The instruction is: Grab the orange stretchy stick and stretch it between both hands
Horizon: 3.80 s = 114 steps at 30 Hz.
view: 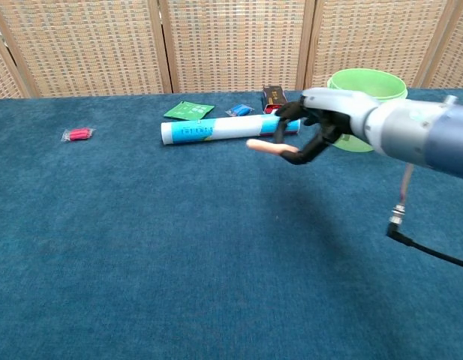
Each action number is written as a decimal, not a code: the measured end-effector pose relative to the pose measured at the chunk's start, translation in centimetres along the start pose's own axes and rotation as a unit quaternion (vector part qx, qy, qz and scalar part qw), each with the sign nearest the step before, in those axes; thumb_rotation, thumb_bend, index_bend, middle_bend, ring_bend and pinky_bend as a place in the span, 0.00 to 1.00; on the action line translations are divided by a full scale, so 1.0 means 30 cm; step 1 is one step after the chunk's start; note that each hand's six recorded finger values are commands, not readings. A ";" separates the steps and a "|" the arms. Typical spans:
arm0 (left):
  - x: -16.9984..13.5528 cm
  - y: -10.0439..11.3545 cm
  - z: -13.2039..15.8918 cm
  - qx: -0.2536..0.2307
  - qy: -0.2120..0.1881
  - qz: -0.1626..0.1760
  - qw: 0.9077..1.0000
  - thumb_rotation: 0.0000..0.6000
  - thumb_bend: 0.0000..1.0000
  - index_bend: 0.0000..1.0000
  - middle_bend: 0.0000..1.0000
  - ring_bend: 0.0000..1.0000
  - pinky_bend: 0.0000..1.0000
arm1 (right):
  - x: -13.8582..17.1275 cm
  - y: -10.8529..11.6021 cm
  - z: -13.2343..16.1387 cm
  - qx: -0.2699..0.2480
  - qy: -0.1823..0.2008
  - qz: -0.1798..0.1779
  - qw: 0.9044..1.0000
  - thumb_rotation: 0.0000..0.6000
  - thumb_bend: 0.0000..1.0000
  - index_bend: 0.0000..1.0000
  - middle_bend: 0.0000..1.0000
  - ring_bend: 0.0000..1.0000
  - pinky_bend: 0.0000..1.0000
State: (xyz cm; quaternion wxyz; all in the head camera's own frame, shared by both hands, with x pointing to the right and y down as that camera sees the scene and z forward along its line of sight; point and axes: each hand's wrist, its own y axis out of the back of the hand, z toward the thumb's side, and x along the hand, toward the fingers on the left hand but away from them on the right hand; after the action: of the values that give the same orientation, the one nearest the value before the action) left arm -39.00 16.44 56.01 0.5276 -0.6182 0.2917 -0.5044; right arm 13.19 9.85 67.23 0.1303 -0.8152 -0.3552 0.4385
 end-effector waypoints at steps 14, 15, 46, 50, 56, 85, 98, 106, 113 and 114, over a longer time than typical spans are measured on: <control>0.258 0.033 0.174 -0.059 -0.137 0.047 0.988 1.00 0.01 0.36 0.00 0.00 0.00 | -0.125 -0.176 0.269 -0.088 0.005 0.058 0.994 1.00 0.59 0.66 0.15 0.00 0.00; 0.272 0.027 0.191 -0.065 -0.142 0.046 0.987 1.00 0.02 0.36 0.00 0.00 0.00 | -0.128 -0.177 0.272 -0.089 0.004 0.057 0.994 1.00 0.59 0.66 0.16 0.00 0.00; 0.461 -0.126 0.562 -0.120 -0.199 0.030 0.972 1.00 0.30 0.48 0.00 0.00 0.00 | -0.147 -0.187 0.260 -0.089 -0.014 0.058 0.994 1.00 0.59 0.66 0.16 0.00 0.00; 0.457 -0.140 0.574 -0.121 -0.200 0.025 0.972 1.00 0.32 0.50 0.00 0.00 0.00 | -0.147 -0.183 0.256 -0.090 -0.014 0.058 0.994 1.00 0.59 0.66 0.16 0.00 0.00; 0.459 -0.148 0.591 -0.120 -0.202 0.026 0.972 1.00 0.34 0.50 0.00 0.00 0.00 | -0.143 -0.176 0.252 -0.092 -0.014 0.061 0.994 1.00 0.60 0.67 0.16 0.00 0.00; 0.477 -0.147 0.647 -0.123 -0.200 0.031 0.972 1.00 0.35 0.58 0.00 0.00 0.00 | -0.140 -0.157 0.220 -0.097 -0.014 0.067 0.993 1.00 0.61 0.67 0.17 0.00 0.00; 0.489 -0.145 0.657 -0.117 -0.195 0.034 0.973 1.00 0.48 0.60 0.00 0.00 0.00 | -0.141 -0.156 0.205 -0.100 -0.015 0.070 0.992 1.00 0.61 0.67 0.18 0.00 0.00; 0.495 -0.150 0.657 -0.105 -0.193 0.035 0.975 1.00 0.52 0.67 0.00 0.00 0.00 | -0.139 -0.149 0.193 -0.102 -0.016 0.071 0.992 1.00 0.62 0.67 0.18 0.00 0.00; 0.500 -0.154 0.654 -0.100 -0.190 0.035 0.976 1.00 0.61 0.78 0.00 0.00 0.00 | -0.139 -0.141 0.180 -0.104 -0.018 0.069 0.992 1.00 0.62 0.68 0.18 0.00 0.00; 0.500 -0.153 0.654 -0.101 -0.190 0.035 0.976 1.00 0.61 0.79 0.00 0.00 0.00 | -0.139 -0.139 0.178 -0.105 -0.018 0.069 0.992 1.00 0.62 0.69 0.19 0.00 0.00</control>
State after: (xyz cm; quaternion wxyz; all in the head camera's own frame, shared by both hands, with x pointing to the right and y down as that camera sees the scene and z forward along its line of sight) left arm -16.69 11.32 66.38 0.5255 -0.7425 0.2569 -0.3265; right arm 5.44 9.43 68.91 0.0073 -0.8390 -0.3439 0.4215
